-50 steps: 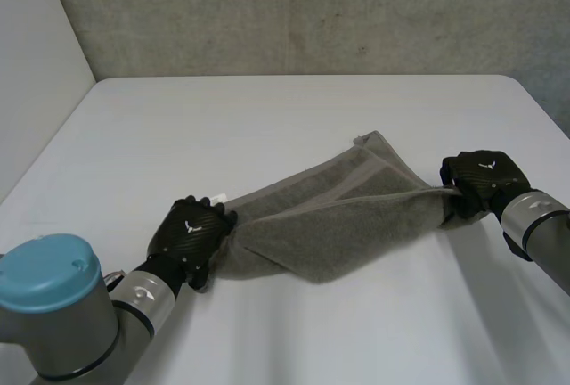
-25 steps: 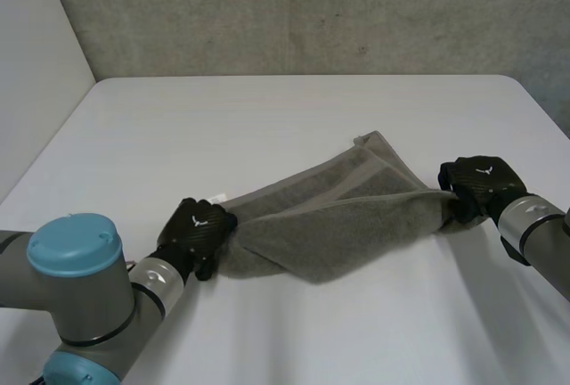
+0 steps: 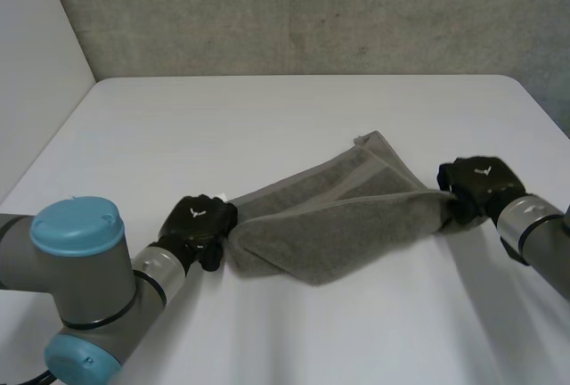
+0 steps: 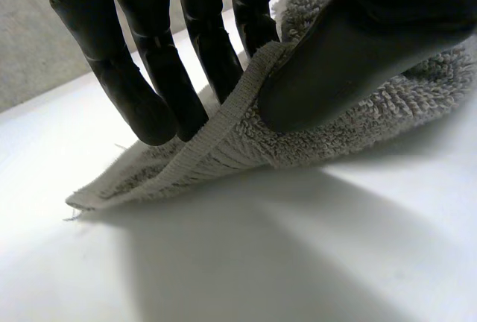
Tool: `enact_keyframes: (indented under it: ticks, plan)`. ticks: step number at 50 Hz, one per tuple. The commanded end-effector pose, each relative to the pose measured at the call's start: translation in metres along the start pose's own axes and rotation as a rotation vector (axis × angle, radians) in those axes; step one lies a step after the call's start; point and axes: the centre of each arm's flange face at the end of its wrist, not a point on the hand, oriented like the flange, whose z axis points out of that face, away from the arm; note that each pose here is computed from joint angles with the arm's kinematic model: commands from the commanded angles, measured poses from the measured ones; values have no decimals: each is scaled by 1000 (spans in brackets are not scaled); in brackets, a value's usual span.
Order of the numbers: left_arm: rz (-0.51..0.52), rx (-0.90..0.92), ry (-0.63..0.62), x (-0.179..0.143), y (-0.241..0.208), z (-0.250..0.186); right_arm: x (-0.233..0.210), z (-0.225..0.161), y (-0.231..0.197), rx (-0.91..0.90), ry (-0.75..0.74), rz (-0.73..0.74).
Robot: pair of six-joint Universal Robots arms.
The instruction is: Fold the towel.
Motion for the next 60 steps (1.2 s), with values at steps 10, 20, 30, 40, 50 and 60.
enact_keyframes:
  ticks: [10, 20, 30, 40, 50, 60]
  plan:
    - [59, 476, -167, -39, -144, -67, 24, -104, -155, 262, 81, -95]
    - [90, 730, -262, -48, -220, -125, 23, -140, -197, 258, 75, -283]
    - [72, 420, -210, -49, -168, -68, 1, -103, -163, 133, -55, -313]
    - [159, 313, -259, -70, -148, -12, -25, -38, -151, 184, -114, -471]
    - [71, 679, -418, -89, -255, -42, -22, -61, -251, 901, 56, -215]
    - [17, 659, -429, -84, -232, -55, -38, -51, -193, 580, -57, -178]
